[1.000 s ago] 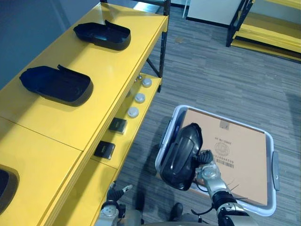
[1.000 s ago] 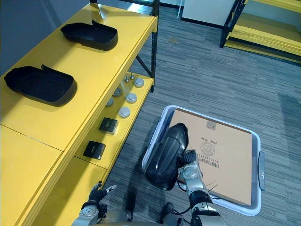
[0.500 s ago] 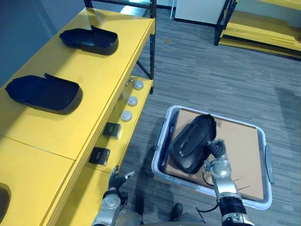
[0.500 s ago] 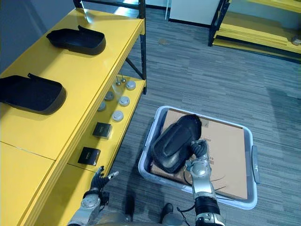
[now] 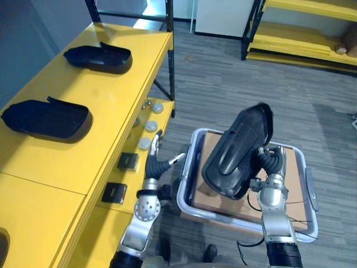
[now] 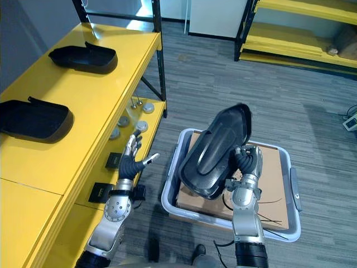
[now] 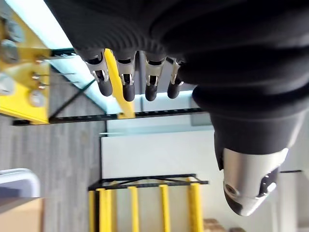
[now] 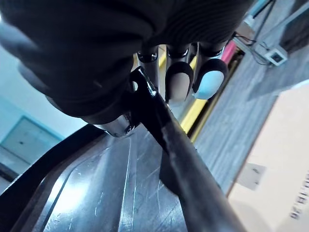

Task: Walk over and take plastic housings, then place them on the shelf

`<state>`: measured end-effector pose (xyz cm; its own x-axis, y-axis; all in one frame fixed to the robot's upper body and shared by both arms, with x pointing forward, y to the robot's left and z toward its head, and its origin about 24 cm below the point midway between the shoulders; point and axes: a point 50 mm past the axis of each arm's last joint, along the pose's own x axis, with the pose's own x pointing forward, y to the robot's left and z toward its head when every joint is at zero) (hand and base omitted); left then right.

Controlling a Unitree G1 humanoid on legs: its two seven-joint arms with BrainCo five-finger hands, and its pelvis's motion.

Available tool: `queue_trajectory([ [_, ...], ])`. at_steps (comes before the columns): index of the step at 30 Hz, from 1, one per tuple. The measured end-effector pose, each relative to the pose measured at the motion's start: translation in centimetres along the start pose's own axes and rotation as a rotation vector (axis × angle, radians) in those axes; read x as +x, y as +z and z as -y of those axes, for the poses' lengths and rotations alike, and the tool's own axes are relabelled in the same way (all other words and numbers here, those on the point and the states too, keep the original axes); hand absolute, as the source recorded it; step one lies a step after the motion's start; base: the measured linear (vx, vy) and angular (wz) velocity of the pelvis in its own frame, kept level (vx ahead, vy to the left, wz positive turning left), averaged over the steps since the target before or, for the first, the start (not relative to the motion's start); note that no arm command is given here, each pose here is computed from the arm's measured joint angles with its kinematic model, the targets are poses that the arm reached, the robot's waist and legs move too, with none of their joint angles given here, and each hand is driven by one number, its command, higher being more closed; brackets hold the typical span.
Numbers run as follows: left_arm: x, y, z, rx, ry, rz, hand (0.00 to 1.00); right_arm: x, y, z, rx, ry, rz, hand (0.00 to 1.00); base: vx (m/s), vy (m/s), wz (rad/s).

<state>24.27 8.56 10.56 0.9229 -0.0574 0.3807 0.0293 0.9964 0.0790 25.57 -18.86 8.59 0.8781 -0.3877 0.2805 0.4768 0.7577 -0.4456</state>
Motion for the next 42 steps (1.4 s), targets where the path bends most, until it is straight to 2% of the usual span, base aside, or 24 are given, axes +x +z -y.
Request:
queue_trajectory([
  [6,0.0,0.6,2.2,-0.008,-0.093,0.025,0.0,0.0,3.7,-1.4,0.004,0.038,0.167,1.0,-0.04,0.014,-0.09],
  [14,0.1,-0.5,4.0,0.025,-0.164,-0.034,0.0,-0.5,6.2,-1.7,0.052,0.036,0.267,1.0,-0.03,0.008,-0.06],
  [15,0.1,-0.7,4.2,0.032,-0.166,-0.05,1.0,-0.6,6.6,-1.6,0.062,0.031,0.282,1.0,-0.02,-0.002,-0.07],
  [21,0.7,-2.5,4.7,0.113,-0.195,-0.135,1.0,-1.3,9.1,-0.9,0.14,0.017,0.388,1.0,0.0,0.001,-0.03],
  [22,0.6,-2.9,4.7,0.115,-0.199,-0.158,1.0,-1.7,9.9,-1.1,0.177,0.031,0.435,0.0,0.0,0.0,0.0],
  [35,0.3,-3.3,4.9,0.081,-0.222,-0.186,1.0,-2.1,10.5,-0.5,0.351,0.13,0.504,0.0,-0.01,0.001,0.0],
  [42,0.2,-2.1,3.7,0.057,-0.17,-0.139,1.0,-2.0,10.7,1.5,0.4,0.139,0.566,0.0,0.0,-0.001,-0.01],
])
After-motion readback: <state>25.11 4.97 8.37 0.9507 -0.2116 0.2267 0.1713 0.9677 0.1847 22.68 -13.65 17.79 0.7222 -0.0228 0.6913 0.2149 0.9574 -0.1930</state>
